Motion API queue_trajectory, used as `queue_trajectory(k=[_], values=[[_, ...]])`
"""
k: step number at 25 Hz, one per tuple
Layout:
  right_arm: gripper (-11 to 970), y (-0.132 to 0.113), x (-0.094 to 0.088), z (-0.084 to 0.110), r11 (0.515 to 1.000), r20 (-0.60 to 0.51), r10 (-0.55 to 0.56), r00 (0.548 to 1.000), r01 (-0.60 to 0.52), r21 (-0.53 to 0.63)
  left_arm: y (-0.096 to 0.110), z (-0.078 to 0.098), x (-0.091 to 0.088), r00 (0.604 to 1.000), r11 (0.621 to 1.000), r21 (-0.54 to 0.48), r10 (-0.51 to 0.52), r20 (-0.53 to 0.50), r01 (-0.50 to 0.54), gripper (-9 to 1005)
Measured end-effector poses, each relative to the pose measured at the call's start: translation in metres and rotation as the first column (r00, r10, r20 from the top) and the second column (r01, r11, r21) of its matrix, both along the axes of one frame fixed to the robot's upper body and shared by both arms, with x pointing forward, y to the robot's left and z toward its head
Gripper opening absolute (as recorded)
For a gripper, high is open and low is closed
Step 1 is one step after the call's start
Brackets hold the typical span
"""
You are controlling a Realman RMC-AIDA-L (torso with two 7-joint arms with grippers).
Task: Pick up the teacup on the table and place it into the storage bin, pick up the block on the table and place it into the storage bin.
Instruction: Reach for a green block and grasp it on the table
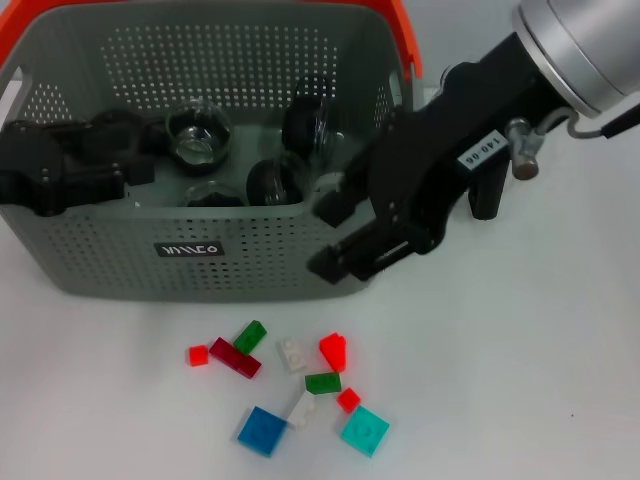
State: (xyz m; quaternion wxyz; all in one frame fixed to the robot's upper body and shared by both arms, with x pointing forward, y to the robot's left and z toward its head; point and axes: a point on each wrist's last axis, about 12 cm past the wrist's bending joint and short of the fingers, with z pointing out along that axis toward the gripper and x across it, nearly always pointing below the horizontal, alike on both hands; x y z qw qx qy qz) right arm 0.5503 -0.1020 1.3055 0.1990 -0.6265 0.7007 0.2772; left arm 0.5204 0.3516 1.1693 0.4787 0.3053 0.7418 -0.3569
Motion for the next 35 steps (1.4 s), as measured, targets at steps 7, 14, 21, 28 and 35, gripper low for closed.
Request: queue_trajectory(k=[7,14,21,28,35], values=[[532,0.007,-0.003,-0.025,0.989,-0.026,0.004,1.000,-0.008,-0.150,0.004,0.007,-0.005,1.000,1.000,-0.016,-0.008,0.008,0.008,628],[531,0.024,-0.011,-0.047,0.973,-0.015,0.072,0.997,-0.074,-0.218,0.002,0.007,-0.005,1.000,1.000,-0.024,-0.013,0.011,0.014,628],[530,0.042,-0.017,-0.075,0.951,-0.001,0.147,0.989,-0.142,-0.275,0.002,0.007,-0.005,1.000,1.000,-0.029,-0.009,0.016,0.009,628],[530,0.056,-0.012,-0.099,0.940,0.063,0.195,0.979,-0.168,-0.296,0.002,0.005,-0.005,1.000,0.999,-0.036,-0.004,0.013,0.005,628],[530,0.062,-0.007,-0.119,0.929,0.083,0.217,0.973,-0.180,-0.323,0.001,0.004,-0.005,1.000,0.999,-0.039,-0.003,0.013,0.004,628]])
